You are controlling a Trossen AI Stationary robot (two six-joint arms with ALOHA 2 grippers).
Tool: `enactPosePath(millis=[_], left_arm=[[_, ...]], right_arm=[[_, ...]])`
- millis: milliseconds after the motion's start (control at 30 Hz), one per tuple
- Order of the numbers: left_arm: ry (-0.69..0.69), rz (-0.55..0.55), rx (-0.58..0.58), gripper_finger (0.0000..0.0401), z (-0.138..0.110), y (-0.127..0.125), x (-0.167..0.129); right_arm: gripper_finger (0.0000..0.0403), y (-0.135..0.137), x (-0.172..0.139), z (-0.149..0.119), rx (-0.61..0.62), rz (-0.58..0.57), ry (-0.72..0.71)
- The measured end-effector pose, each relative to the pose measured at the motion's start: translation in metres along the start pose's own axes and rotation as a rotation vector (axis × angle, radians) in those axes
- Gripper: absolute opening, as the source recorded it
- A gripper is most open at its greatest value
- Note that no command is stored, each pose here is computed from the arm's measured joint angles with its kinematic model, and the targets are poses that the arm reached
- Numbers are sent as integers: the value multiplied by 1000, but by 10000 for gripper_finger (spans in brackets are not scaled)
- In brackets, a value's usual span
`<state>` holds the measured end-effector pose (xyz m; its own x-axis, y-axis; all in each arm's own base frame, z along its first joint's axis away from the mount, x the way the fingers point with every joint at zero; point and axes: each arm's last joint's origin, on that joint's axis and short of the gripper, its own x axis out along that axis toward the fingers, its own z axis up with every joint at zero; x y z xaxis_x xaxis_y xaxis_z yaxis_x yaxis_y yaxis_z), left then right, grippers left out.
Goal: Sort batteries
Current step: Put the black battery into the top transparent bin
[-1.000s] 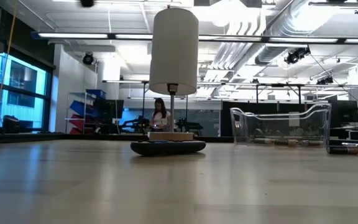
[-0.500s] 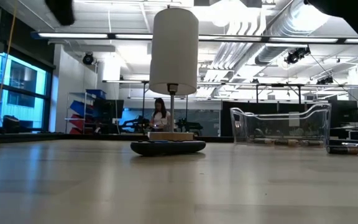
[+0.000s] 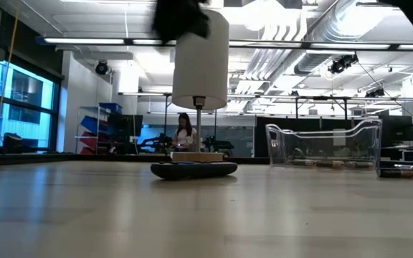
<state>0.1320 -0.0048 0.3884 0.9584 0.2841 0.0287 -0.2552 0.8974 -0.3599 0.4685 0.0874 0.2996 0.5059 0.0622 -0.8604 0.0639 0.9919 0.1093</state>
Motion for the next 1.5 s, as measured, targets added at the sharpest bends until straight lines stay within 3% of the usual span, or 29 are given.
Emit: enactPosePath(millis=[133,300,600,733,900,1133,1300,1500], left_arm=[[1,0,25,129,0,0,0],[7,-20,65,129,0,0,-1],[-3,-5,141,129,2,3,-1],[6,34,168,129,0,6,6],[32,106,158,129,-5,10,21],[55,145,90,129,-13,10,38],[40,145,90,129,-15,8,49],[12,152,132,129,-16,5,58]], right_arm=[[146,-19,15,-29,8,-120,243],[146,-42,20,-86,124,-143,411],[146,-94,-59,-229,574,-239,426],[146,-106,-62,-270,579,-218,413],[146,-114,-42,-302,447,-203,468],[146,-124,-30,-329,389,-312,521],[146,-123,-20,-333,410,-247,465],[146,-125,-16,-336,472,-274,428]])
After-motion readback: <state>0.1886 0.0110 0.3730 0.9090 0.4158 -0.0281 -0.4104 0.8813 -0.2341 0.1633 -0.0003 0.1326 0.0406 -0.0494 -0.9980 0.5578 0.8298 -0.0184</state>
